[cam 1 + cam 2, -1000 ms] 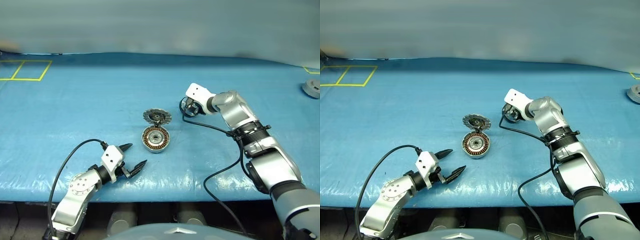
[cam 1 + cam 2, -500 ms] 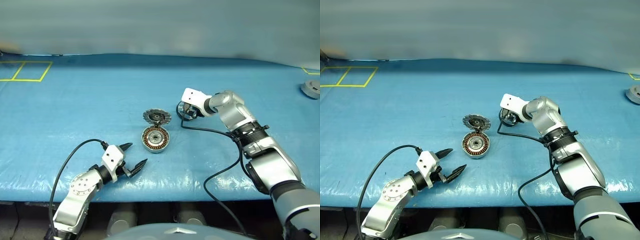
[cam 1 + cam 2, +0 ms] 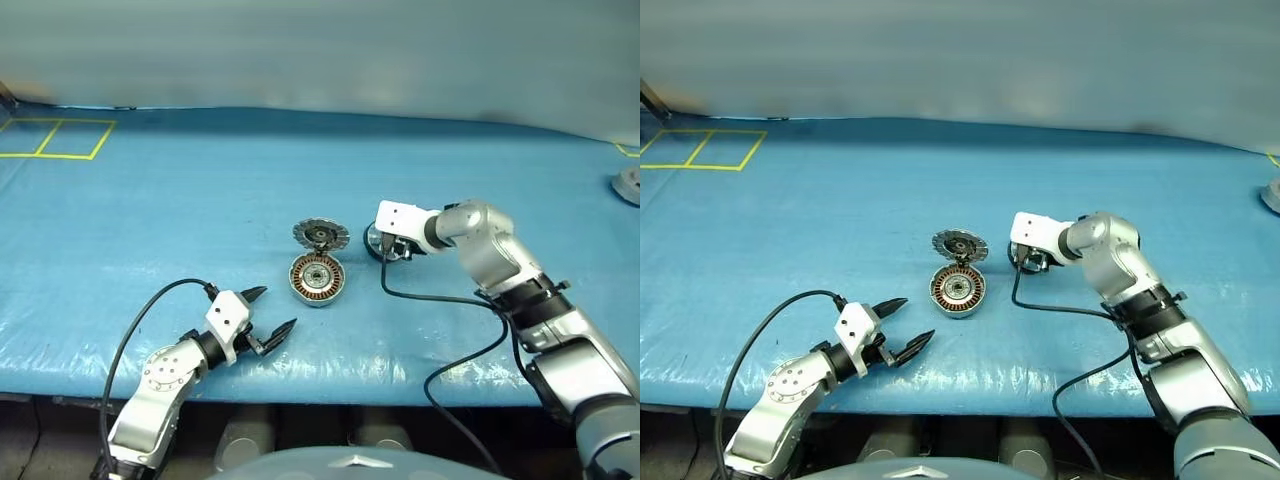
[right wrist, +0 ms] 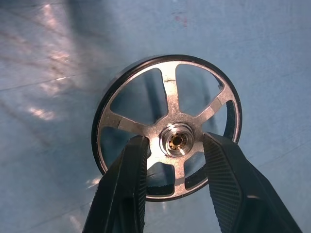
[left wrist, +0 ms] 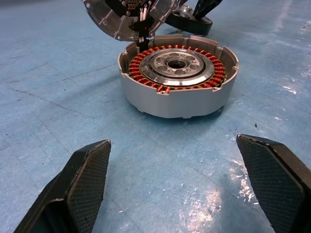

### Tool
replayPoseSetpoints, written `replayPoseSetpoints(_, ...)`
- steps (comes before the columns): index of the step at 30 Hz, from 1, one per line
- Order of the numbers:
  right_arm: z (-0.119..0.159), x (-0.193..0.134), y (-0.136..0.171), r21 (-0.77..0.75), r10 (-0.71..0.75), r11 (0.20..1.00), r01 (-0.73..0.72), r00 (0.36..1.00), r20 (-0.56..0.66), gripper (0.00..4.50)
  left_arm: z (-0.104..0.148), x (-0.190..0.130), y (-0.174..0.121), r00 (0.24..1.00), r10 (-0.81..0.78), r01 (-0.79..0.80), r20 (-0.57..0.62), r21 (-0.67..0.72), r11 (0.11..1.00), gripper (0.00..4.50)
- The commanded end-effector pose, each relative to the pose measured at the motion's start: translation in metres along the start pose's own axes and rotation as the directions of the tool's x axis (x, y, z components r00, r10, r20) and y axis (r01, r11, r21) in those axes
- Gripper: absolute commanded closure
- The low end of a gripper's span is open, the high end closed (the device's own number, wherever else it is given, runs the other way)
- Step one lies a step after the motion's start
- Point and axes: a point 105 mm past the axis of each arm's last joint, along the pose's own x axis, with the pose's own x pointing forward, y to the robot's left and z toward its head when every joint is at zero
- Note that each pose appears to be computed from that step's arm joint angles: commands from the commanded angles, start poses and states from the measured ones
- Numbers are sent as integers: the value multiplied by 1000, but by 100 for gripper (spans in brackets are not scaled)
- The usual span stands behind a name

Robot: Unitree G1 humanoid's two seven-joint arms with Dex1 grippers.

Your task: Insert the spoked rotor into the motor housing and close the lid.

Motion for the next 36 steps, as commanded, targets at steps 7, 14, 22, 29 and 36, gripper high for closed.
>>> replayPoseSetpoints(7,2,-27,69,148,106,982,-116,991,79,321,10,-2,-2,999,-29,28,29,25,999,0)
replayPoseSetpoints(14,24,-51,72,181,44,981,-75,985,168,448,9,0,0,998,-51,50,22,29,998,0)
replayPoseSetpoints(22,30,-50,69,183,22,982,-56,984,179,448,10,2,2,998,-59,59,23,36,998,0)
replayPoseSetpoints(29,37,-49,50,179,-67,983,36,983,171,263,9,0,3,999,-45,45,21,29,999,0)
replayPoseSetpoints(36,37,-44,40,173,-75,984,48,985,154,263,9,-1,3,999,-37,37,23,26,999,0)
